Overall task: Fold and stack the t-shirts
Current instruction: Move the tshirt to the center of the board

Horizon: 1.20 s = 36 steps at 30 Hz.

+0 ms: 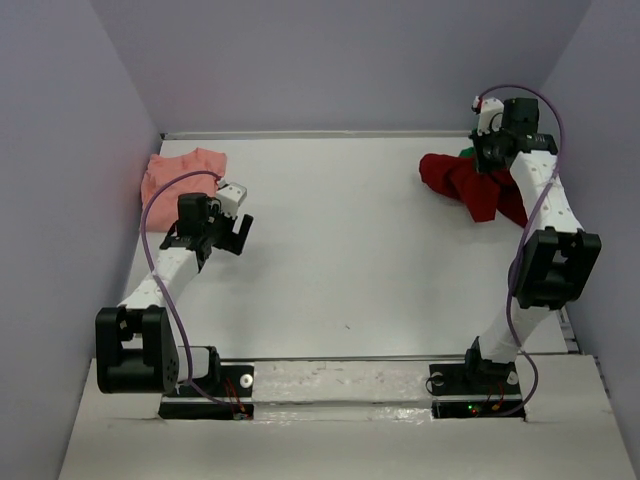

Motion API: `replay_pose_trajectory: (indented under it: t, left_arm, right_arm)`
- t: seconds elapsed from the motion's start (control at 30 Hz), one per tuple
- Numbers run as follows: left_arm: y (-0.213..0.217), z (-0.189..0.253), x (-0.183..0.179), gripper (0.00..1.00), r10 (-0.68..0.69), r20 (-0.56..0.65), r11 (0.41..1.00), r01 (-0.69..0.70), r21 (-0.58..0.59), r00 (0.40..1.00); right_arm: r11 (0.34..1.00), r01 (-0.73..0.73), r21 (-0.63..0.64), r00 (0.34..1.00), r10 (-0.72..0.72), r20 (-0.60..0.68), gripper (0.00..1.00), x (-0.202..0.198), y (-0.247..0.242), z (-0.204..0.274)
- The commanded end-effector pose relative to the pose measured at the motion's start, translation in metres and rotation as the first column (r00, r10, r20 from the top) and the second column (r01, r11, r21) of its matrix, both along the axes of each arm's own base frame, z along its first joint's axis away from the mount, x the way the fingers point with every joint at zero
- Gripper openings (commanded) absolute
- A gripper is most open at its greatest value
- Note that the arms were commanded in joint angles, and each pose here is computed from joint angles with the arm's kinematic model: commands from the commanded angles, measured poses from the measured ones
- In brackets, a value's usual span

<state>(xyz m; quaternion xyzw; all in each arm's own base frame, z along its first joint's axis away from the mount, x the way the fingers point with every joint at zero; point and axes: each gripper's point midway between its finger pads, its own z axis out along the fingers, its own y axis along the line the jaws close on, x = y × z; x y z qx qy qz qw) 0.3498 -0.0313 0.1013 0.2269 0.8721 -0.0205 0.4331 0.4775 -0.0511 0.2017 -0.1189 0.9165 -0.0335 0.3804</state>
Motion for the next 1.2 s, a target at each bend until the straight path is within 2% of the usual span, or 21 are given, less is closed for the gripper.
replay_pose_trajectory:
  t: [0.0,0.23,0.37,0.43,0.47,0.53,0.57,0.67,0.77,0.8,0.83,0.87,1.03,1.17]
  left_arm:
    - [-0.001,0.02,0.005,0.99,0.006,0.051,1.0,-0.006,-0.002,0.999]
    - [0.002,0.025,0.001,0.99,0.016,0.072,1.0,-0.016,0.006,0.997]
    - [0.0,0.023,0.0,0.99,0.011,0.074,1.0,-0.011,0.0,0.997]
    - [0.001,0.021,0.0,0.99,0.014,0.07,1.0,-0.014,0.003,0.997]
    - [0.001,0.02,0.0,0.99,0.013,0.068,1.0,-0.014,0.004,0.998]
    - [0.001,0.021,-0.001,0.99,0.015,0.071,1.0,-0.016,0.004,0.997]
    - [0.001,0.022,-0.001,0.99,0.014,0.075,1.0,-0.015,0.005,0.997]
    - [0.002,0.023,-0.001,0.99,0.017,0.079,1.0,-0.017,0.004,0.997]
    - [0.002,0.022,-0.002,0.99,0.016,0.077,1.0,-0.016,0.008,0.997]
    - [0.002,0.023,-0.001,0.99,0.017,0.079,1.0,-0.017,0.007,0.997]
    - [0.002,0.022,-0.002,0.99,0.017,0.075,1.0,-0.017,0.007,0.997]
    - [0.002,0.022,-0.002,0.99,0.018,0.076,1.0,-0.019,0.008,0.997]
    - [0.003,0.022,-0.002,0.99,0.018,0.077,1.0,-0.019,0.012,0.997]
    - [0.0,0.021,-0.003,0.99,0.007,0.074,1.0,-0.007,0.005,0.997]
  right_arm:
    - [0.973,-0.185,0.135,0.983,0.182,0.031,0.0,-0.022,0.064,0.04]
    - [0.917,-0.343,0.202,0.938,0.347,0.017,0.0,-0.049,0.127,0.055]
    - [0.833,-0.474,0.285,0.868,0.497,-0.01,0.0,-0.07,0.175,0.058]
    - [0.752,-0.559,0.349,0.801,0.598,-0.004,0.0,-0.085,0.21,0.065]
    - [0.683,-0.613,0.398,0.751,0.66,0.024,0.0,-0.095,0.228,0.072]
    - [0.609,-0.656,0.446,0.693,0.72,0.036,0.0,-0.108,0.253,0.078]
    - [0.536,-0.697,0.476,0.636,0.769,0.064,0.0,-0.122,0.274,0.089]
    - [0.443,-0.732,0.518,0.545,0.836,0.056,0.0,-0.141,0.302,0.092]
    - [0.351,-0.747,0.565,0.433,0.901,0.012,0.0,-0.167,0.336,0.074]
    - [0.354,-0.745,0.566,0.425,0.905,-0.008,0.19,-0.169,0.341,0.067]
    - [0.363,-0.739,0.568,0.417,0.908,-0.038,0.5,-0.168,0.347,0.055]
    - [0.365,-0.749,0.553,0.401,0.914,-0.06,0.98,-0.171,0.352,0.047]
    - [0.375,-0.734,0.566,0.387,0.916,-0.106,1.0,-0.166,0.358,0.026]
    - [0.431,-0.744,0.51,0.425,0.895,-0.137,1.0,-0.157,0.351,0.016]
